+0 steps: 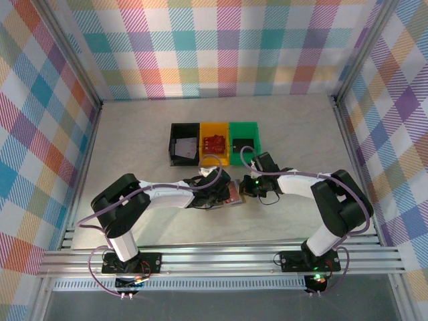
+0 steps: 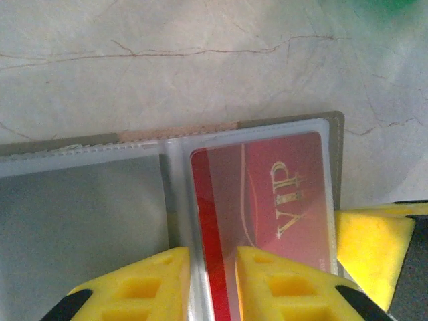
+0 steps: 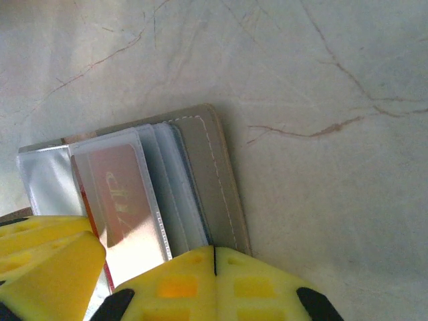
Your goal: Take the credit cards out of the card holder
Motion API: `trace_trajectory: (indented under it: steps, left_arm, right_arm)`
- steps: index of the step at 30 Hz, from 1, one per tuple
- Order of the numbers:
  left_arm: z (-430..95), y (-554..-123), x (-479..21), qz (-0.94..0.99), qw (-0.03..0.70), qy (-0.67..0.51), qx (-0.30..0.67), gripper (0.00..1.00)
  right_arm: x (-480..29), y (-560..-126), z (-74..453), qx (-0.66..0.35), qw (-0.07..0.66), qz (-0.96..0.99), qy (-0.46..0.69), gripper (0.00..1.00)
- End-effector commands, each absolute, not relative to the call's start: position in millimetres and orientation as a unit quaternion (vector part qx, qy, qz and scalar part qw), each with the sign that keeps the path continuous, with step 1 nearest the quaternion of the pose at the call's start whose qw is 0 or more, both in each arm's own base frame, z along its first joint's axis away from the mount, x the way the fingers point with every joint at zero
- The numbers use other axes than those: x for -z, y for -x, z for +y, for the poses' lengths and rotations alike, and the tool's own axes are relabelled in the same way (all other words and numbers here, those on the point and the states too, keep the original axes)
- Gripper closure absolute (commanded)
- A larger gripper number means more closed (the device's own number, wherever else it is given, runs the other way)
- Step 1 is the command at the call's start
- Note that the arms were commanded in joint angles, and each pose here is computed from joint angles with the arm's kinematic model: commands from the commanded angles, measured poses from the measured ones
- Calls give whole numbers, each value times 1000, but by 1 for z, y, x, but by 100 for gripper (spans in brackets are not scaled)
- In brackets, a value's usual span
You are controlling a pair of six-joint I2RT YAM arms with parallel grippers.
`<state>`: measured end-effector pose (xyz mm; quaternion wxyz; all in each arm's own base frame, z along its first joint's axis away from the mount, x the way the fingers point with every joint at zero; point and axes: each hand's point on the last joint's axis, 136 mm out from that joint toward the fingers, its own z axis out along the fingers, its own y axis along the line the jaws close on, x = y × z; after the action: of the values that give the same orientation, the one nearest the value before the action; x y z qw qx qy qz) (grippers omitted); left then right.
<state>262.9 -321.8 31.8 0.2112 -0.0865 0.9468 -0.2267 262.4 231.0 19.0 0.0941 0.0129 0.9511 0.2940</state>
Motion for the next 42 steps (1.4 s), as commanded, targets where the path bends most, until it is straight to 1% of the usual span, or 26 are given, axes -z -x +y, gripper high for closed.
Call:
trace_trajectory:
  steps: [1, 15, 19, 22, 32, 42]
  left_arm:
    - [-337, -261, -35, 939, 207, 83, 262, 74]
    - [-335, -258, -30, 941, 204, 71, 261, 74]
    - [-331, -256, -29, 945, 203, 61, 248, 73]
    - [-334, -256, -32, 941, 205, 61, 263, 72]
    - [-331, -253, -29, 944, 203, 52, 253, 70]
    - [-339, -249, -33, 937, 201, 32, 283, 70]
  right_arm:
    - [1, -254, 223, -264, 70, 962, -26, 100]
    - [1, -253, 224, -270, 67, 960, -23, 100]
    - [1, -254, 225, -271, 68, 960, -23, 100]
    - [1, -254, 225, -271, 68, 960, -23, 100]
    - [1, -253, 225, -271, 68, 960, -22, 100]
    - [1, -254, 226, -274, 66, 959, -22, 100]
